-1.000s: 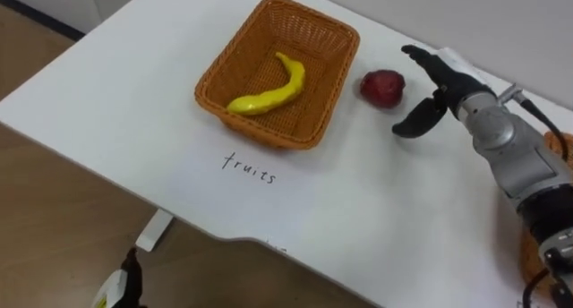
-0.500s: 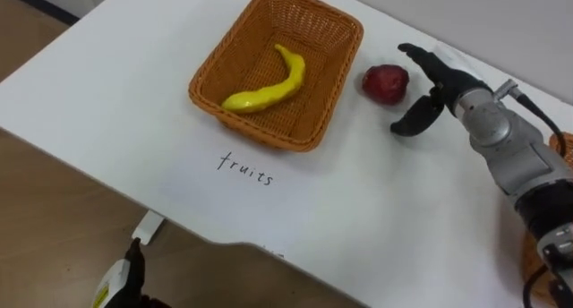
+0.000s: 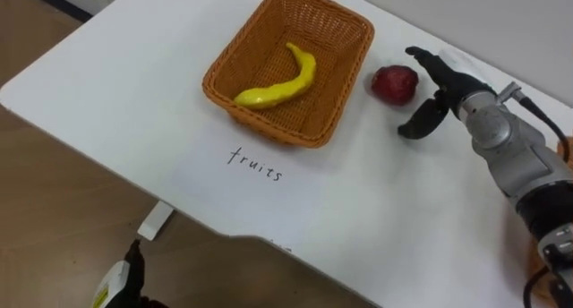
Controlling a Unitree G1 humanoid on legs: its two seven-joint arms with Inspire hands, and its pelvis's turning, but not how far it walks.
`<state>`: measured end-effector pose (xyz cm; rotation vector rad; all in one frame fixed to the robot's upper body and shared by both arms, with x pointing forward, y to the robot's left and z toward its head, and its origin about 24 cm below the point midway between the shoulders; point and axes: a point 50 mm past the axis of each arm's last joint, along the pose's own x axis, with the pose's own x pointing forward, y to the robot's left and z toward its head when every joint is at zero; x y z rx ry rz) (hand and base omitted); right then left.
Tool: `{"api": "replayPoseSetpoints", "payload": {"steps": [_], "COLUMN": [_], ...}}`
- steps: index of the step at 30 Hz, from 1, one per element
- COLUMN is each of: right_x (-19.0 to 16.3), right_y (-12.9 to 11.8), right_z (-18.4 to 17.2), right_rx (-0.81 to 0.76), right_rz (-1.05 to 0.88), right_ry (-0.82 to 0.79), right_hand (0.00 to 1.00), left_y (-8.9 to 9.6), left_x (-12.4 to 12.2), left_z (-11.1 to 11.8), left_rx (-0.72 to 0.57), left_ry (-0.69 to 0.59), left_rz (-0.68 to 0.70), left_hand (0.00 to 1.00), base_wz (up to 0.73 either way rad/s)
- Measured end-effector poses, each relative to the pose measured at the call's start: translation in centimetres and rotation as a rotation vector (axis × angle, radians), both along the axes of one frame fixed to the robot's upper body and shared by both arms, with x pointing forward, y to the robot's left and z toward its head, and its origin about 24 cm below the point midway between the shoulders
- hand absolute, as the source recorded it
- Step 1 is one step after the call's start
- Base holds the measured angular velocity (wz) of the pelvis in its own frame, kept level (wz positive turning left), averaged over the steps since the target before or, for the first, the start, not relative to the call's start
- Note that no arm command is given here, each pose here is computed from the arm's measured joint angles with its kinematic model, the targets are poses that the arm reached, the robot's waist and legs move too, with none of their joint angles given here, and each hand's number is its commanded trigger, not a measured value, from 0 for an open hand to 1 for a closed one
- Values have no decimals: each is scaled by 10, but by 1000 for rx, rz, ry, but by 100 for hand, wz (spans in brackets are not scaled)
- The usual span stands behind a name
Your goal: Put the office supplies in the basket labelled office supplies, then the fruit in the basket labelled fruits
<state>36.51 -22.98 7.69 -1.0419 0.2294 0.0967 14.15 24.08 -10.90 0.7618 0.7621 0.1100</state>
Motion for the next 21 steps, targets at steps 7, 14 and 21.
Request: {"api": "replayPoseSetpoints", "payload": {"steps": [7, 14, 21], "right_x": [6, 6, 5], "right_y": [4, 6, 7], "right_z": [6, 4, 2], "right_rx": [-34, -51, -62], "right_rz": [3, 10, 14], "right_ry": [-1, -3, 5], "right_hand": [0, 0, 0], "left_y": [3, 9, 9], "left_x": [0, -2, -2], "left_z": [1, 2, 2], "left_rx": [11, 31, 32], "left_ry": [-1, 2, 2], "left_rz": [0, 0, 1], "left_hand": [0, 0, 0], "base_wz": [0, 0, 0]}}
